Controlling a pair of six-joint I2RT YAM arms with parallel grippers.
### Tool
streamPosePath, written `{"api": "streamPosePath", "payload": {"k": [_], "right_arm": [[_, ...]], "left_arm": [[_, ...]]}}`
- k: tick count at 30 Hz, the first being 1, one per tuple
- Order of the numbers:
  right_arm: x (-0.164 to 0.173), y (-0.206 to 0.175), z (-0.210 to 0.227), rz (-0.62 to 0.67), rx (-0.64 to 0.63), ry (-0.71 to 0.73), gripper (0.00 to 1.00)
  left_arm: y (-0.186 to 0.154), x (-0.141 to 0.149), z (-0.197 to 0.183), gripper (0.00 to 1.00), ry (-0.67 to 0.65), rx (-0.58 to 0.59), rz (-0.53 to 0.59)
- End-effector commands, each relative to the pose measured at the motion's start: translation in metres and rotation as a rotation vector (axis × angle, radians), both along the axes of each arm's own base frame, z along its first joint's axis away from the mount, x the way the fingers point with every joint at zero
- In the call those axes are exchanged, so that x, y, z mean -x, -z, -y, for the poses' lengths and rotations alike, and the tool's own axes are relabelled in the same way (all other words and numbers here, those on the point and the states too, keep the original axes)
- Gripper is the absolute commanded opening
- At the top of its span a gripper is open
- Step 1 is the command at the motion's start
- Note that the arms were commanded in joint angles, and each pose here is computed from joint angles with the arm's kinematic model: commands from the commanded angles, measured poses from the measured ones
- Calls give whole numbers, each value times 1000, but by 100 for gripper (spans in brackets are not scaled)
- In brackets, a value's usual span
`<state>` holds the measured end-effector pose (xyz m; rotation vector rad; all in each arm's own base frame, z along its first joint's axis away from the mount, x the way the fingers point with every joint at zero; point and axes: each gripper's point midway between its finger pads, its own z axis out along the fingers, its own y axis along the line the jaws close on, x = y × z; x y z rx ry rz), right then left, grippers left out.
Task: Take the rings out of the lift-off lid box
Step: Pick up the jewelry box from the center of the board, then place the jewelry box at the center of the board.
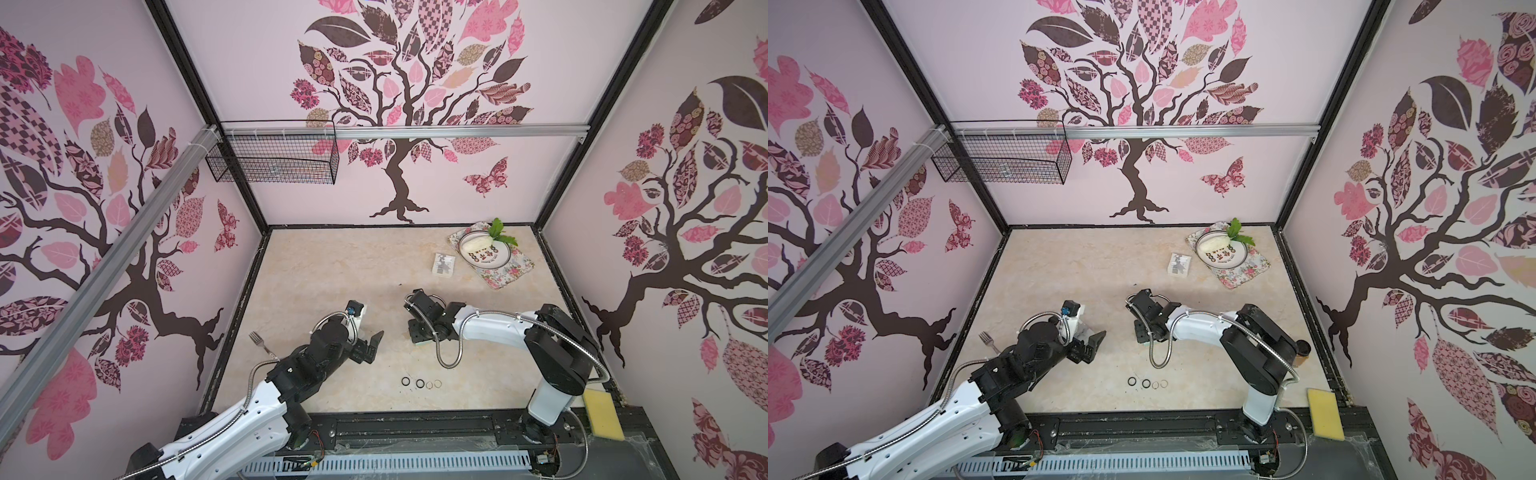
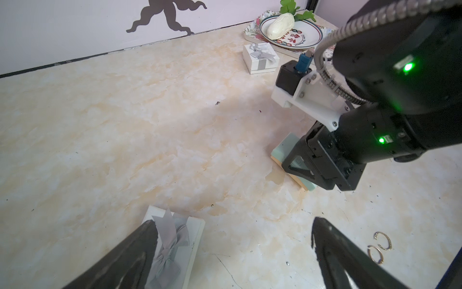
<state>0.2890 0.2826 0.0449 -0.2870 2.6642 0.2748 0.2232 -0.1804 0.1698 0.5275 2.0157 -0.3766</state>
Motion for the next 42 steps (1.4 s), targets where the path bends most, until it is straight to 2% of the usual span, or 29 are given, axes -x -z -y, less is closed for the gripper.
{"api": "streamPosePath", "payload": {"k": [1, 6, 11, 17, 23, 30, 31, 32, 35, 37, 42], "right_arm": [[-41, -25, 1, 57, -24, 27, 46], [-114, -45, -2, 145, -49, 34, 46], [-183, -31, -11, 129, -30, 48, 46], [-244, -19, -6, 142, 22, 110, 46], [-270, 11, 8, 94, 58, 170, 46], [-268, 28, 28, 66, 76, 206, 47], [-268, 27, 30, 70, 75, 208, 49], [-267, 25, 31, 70, 69, 206, 54], [-265, 10, 28, 88, 48, 179, 86], [-264, -15, 24, 117, 16, 155, 99], [-251, -96, 13, 216, -92, 80, 100]], "left_arm": [[6, -1, -2, 98, -14, 3, 2], [5, -2, -2, 98, -14, 2, 5], [-2, -2, -4, 98, -20, 10, 23], [-3, -1, -7, 98, -32, 15, 27], [-3, -1, -7, 98, -29, 17, 28], [-4, -1, -6, 98, -24, 14, 31], [-4, -1, -6, 98, -25, 16, 29], [-3, -1, -6, 98, -25, 15, 30], [-5, -1, -6, 98, -24, 15, 30], [-8, 0, -7, 98, -24, 17, 33], [-36, -1, -12, 98, -49, 29, 51]]}}
